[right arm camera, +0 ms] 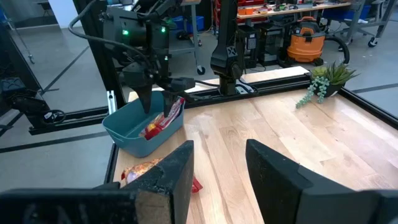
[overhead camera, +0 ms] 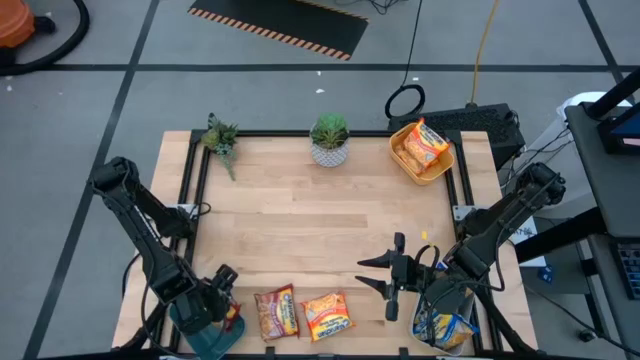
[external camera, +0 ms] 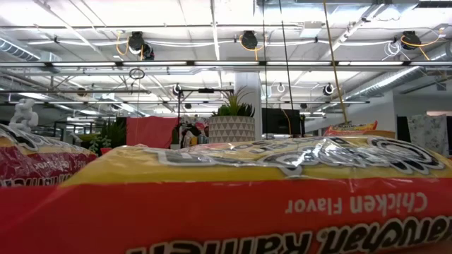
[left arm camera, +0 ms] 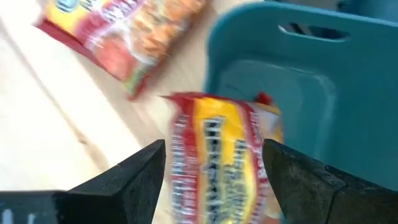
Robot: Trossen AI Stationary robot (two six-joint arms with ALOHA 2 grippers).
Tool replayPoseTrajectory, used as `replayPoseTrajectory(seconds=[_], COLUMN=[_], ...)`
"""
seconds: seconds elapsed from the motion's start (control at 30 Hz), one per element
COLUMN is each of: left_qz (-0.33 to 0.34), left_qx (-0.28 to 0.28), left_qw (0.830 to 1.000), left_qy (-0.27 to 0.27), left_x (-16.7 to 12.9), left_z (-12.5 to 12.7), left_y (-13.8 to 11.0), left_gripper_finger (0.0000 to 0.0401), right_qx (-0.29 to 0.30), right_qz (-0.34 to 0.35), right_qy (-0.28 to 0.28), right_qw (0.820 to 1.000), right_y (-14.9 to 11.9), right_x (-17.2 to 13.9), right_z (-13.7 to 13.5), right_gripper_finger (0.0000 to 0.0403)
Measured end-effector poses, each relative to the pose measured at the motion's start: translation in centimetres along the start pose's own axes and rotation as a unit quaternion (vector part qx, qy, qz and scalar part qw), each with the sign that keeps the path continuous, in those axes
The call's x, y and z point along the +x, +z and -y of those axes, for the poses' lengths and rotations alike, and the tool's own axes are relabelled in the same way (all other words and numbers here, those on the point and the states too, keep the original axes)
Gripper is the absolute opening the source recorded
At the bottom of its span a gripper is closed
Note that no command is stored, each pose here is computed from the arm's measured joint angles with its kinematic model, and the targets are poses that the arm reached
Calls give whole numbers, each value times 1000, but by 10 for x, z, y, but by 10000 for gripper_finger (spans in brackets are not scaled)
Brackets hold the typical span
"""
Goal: Sort Maruchan noodles
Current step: Put the right red noodle pack into the blue bin
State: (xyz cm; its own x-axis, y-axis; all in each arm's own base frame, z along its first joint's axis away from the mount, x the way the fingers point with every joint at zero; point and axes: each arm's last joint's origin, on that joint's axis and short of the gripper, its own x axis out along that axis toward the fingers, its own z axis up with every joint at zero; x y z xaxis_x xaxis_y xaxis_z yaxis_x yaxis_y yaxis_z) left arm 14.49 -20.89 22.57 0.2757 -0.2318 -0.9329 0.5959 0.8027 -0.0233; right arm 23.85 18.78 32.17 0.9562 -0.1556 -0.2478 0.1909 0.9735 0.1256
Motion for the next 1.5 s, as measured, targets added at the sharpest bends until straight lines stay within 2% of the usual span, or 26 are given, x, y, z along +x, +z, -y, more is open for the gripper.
replayPoseTrajectory(seconds=[0.17,0.4,0.53,0.73,0.93,1.07,1.3,1.5], left_qz=[14,54,56,-8,-24,-13,8,6], left_qx=[22,-20,-14,66,75,71,96,78], left_qw=[999,985,980,985,986,988,991,995], left_qy=[42,164,191,156,147,135,94,61], left_x=[-1,0,3,26,35,31,27,26], left_z=[-2,-10,-11,0,8,14,30,38], left_y=[1,1,2,0,-2,-3,-5,-8], left_gripper_finger=[271,271,253,162,71,43,25,7], right_qx=[1,3,3,4,3,3,3,3], right_qz=[-2,-8,-8,-8,-8,-8,-9,-9], right_qy=[-1,-4,-4,-3,-2,-3,-3,-3], right_qw=[1000,1000,1000,1000,1000,1000,1000,1000], right_y=[-1,-2,-2,-2,-2,-2,-2,-2], right_x=[0,0,0,0,0,0,0,0], right_z=[0,1,1,1,1,1,1,1], right_gripper_finger=[139,139,139,139,139,139,139,139])
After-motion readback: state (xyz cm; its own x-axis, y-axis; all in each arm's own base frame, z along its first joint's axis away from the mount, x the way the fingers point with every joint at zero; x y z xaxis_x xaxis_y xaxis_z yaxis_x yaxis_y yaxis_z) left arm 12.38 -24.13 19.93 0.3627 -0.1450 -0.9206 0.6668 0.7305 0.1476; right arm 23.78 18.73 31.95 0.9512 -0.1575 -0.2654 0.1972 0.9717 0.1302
